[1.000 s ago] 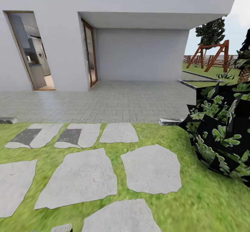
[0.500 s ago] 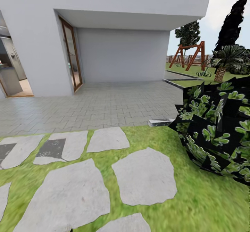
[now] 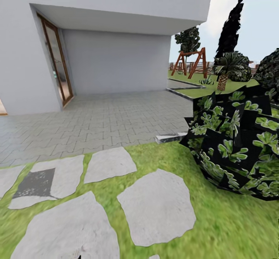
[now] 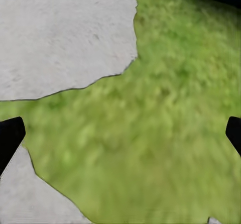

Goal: In the garden, pick up the pesticide atomizer on the floor and spray pesticide onto both trees until each tree trunk is fully covered.

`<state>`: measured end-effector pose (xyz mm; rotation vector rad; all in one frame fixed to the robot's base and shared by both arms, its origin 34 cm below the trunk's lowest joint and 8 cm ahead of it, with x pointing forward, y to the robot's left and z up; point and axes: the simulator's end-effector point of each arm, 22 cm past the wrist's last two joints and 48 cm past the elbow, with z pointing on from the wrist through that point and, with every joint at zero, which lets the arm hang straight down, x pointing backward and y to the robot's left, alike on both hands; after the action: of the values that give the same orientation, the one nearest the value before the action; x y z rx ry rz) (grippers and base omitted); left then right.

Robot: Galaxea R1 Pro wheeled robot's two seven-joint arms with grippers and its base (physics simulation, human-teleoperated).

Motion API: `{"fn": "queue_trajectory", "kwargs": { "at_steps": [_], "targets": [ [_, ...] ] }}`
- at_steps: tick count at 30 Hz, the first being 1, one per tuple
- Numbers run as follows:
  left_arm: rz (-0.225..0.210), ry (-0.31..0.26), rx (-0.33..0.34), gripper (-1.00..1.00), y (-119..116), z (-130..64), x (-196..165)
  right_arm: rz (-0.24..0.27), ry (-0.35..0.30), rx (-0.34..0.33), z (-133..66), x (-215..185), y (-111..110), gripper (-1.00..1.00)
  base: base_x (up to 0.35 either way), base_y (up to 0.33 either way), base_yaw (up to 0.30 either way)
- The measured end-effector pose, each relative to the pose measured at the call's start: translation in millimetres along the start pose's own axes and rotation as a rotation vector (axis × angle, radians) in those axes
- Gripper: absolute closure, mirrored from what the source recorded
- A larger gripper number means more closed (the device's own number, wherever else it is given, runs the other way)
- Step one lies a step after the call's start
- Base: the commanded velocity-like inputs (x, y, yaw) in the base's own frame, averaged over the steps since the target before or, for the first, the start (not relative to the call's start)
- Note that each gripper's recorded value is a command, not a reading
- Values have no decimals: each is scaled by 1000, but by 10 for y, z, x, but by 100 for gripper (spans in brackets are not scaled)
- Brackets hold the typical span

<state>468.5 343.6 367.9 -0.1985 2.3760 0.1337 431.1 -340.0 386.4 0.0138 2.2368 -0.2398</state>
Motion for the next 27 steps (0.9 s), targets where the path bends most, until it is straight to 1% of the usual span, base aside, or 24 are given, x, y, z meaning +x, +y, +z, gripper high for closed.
{"fn": "queue_trajectory", "kwargs": {
  "at_steps": [9, 16, 20, 27],
  "targets": [
    [-8, 0, -3, -100, 10, 0, 2, -1, 0, 0, 0, 0, -2, -100, 291, 197, -265],
    [-6, 0, -3, -100, 11, 0, 2, -1, 0, 0, -1, 2, 1, -100, 295, 186, -265],
    [-4, 0, -3, -100, 11, 0, -1, -1, 1, 0, -1, 5, -2, -100, 327, 97, -265],
    [-1, 1, -1, -100, 3, 0, 3, -1, 1, 0, -2, 7, -1, -100, 334, 17, -265]
  ]
}}
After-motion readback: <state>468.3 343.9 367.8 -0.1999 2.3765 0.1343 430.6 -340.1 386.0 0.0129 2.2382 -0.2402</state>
